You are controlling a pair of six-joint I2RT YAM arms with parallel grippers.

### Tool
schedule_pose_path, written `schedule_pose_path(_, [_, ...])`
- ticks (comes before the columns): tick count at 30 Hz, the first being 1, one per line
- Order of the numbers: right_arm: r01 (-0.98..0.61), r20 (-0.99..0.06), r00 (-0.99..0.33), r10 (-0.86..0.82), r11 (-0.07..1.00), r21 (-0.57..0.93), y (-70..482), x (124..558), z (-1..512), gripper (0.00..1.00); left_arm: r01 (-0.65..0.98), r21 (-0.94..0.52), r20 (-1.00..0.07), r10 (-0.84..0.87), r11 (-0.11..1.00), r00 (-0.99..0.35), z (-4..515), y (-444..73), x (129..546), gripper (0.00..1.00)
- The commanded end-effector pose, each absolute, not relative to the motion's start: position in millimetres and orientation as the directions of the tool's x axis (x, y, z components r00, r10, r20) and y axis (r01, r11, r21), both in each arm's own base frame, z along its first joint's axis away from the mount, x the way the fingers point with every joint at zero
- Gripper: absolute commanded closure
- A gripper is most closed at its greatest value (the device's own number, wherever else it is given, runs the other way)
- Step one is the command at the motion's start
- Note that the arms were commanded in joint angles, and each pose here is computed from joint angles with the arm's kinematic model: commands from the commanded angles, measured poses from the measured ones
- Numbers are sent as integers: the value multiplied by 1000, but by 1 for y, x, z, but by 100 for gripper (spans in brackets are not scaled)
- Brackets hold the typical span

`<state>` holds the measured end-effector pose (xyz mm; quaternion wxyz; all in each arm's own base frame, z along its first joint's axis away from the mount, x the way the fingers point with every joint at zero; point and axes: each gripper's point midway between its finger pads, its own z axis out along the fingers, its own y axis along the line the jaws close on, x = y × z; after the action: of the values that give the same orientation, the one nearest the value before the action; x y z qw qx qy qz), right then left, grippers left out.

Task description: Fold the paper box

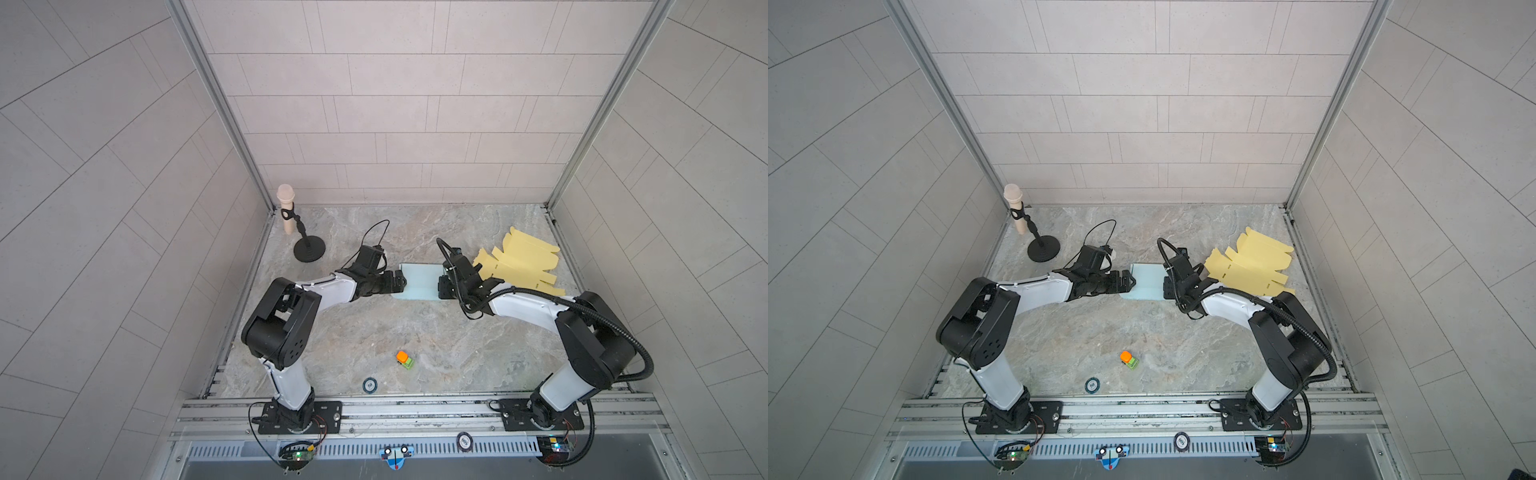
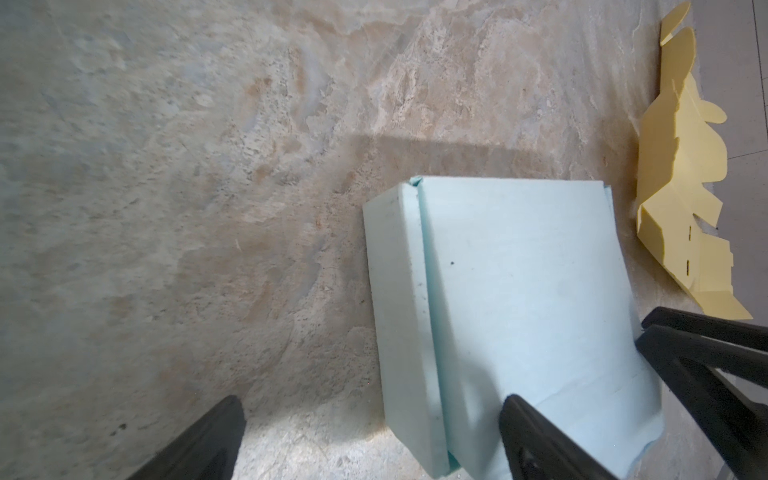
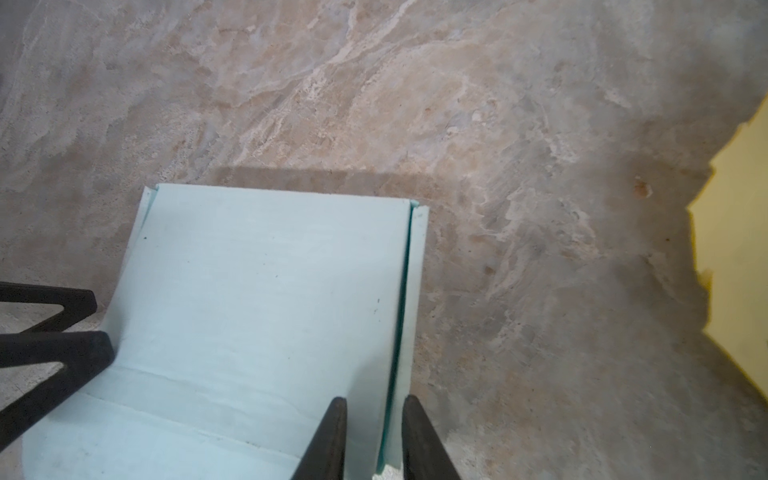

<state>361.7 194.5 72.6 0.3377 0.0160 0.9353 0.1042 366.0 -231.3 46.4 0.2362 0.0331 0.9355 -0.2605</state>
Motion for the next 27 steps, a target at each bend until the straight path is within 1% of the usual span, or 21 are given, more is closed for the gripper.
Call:
schedule_pose_path(1, [-10,-605,-789,108,982,189,188,357,60,74,177,-446,-440,-42,877,-897,32,-229,359,0])
schedule_pose_path(7, [-8,-598,-794,106,983,184,188,357,55,74,177,-424,-434,-28,888,-901,25,-228,356,0])
schedule_pose_path(18, [-3,-596,-796,107,983,181,187,356,53,73,182,-404,-423,-7,896,-906,17,-227,352,6])
schedule_pose_path(27, [-10,-596,-796,104,983,184,189,359,57,73,187,-397,-427,0,898,-904,19,-225,351,8])
